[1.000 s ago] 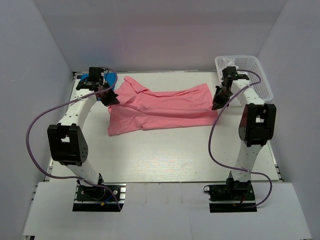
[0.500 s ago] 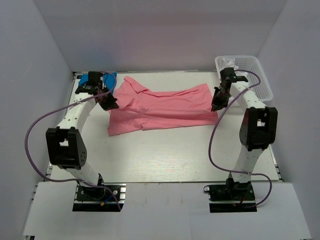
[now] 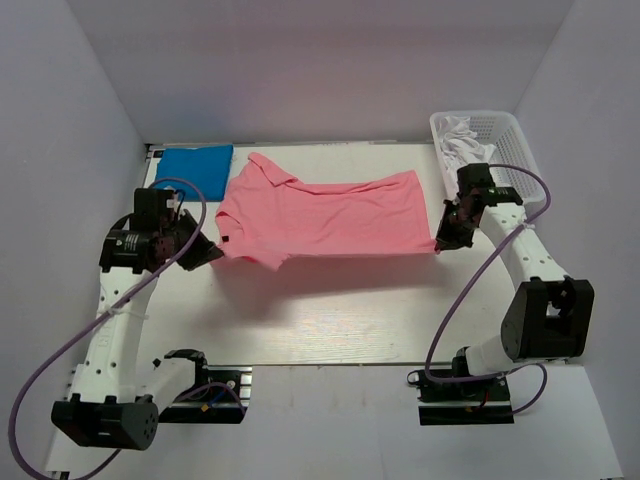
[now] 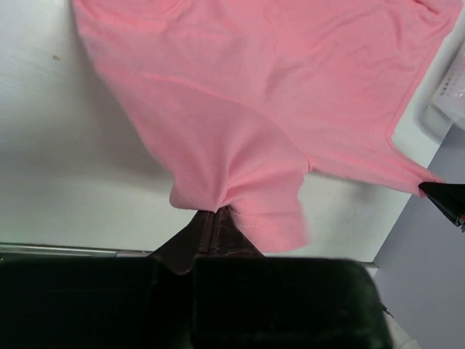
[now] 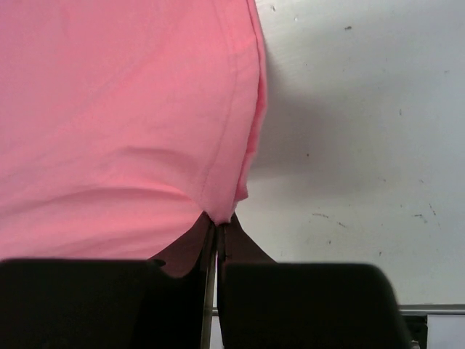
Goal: Fold and stack the t-shirts
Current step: Fold the flattened tshirt in 1/3 of the way
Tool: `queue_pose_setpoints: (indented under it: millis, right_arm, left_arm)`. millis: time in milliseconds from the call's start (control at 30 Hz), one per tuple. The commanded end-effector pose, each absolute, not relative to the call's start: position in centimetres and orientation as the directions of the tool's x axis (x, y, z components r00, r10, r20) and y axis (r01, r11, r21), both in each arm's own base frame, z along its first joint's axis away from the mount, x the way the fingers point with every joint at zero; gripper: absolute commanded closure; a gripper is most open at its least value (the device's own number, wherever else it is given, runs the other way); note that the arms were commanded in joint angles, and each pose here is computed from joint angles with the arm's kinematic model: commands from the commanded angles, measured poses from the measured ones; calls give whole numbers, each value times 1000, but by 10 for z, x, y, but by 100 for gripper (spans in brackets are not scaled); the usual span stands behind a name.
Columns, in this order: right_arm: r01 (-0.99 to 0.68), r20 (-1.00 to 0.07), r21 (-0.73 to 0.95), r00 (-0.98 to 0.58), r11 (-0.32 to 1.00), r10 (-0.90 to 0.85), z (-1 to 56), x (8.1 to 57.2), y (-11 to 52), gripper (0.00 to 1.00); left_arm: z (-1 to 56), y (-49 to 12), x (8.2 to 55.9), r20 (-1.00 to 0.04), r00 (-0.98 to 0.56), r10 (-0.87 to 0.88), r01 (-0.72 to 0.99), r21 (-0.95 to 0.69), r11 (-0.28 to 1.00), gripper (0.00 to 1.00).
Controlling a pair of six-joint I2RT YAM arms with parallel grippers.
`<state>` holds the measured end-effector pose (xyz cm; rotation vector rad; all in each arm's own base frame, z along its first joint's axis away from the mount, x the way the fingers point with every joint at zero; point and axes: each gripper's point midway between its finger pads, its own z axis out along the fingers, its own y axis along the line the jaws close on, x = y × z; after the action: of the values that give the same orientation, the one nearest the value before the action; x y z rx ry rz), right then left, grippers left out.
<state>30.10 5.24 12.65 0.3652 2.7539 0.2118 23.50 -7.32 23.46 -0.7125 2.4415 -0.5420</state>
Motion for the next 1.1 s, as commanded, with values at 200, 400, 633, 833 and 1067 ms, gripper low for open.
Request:
queue_pose_setpoints:
  millis: [200, 400, 633, 833, 1067]
  right_arm:
    - [215, -356, 180, -896, 960, 267, 132, 291, 46, 100]
    - [191, -345, 229, -901, 954, 263, 137, 306, 56, 100]
    - [186, -331, 227, -908, 956, 256, 135, 326, 59, 100]
    - [200, -320, 206, -911, 958, 259, 130, 348, 56, 100]
    - [202, -314, 207, -913, 957, 260, 129, 373, 59, 100]
  left_arm:
    - [199, -76, 200, -283, -740, -610, -433, -495, 754, 100]
    - [205, -84, 229, -300, -730, -614, -394, -549, 737, 100]
    - [196, -81, 261, -291, -744, -602, -414, -506, 757, 100]
    - [187, -66, 285, -330, -724, -606, -458, -428, 779, 100]
    - [178, -63, 318, -361, -713, -602, -451, -421, 787, 100]
